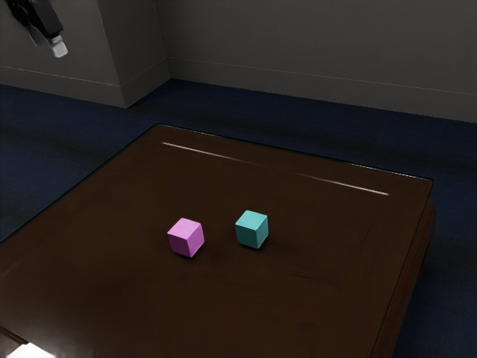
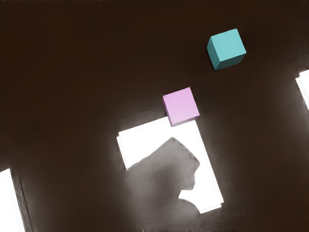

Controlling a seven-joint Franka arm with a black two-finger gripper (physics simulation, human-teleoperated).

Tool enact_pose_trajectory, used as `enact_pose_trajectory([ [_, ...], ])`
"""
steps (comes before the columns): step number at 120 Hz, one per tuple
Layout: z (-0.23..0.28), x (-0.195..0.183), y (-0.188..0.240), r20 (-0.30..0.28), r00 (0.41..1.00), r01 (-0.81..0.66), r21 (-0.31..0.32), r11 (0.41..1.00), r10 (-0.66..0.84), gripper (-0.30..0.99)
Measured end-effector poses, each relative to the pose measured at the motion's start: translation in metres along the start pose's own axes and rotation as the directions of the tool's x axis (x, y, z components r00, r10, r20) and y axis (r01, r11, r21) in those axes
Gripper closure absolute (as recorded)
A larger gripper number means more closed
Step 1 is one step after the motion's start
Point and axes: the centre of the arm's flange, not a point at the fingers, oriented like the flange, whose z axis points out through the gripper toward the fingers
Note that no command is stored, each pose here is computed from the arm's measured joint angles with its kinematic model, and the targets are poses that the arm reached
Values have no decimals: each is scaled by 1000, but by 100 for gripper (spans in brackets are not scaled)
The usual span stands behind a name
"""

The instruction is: Pick up the blue block with one arm, and put the blue block on the pink block with one arm

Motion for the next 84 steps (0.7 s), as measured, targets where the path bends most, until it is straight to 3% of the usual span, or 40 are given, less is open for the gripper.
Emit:
enact_pose_trajectory([
  [10, 2, 1, 2, 13, 999, -44, 0, 999, 44, 0],
  [16, 19, -1, 5, 53, 996, -65, -8, 998, 66, 0],
  [33, 123, 11, 44, 191, 971, -137, -65, 988, 147, 0],
  [47, 196, 16, 58, 266, 955, -113, -80, 990, 130, 0],
  [68, 276, 33, 90, 301, 948, -88, -60, 994, 102, 0],
  [84, 317, 56, 101, 288, 956, -37, -45, 998, 49, 0],
])
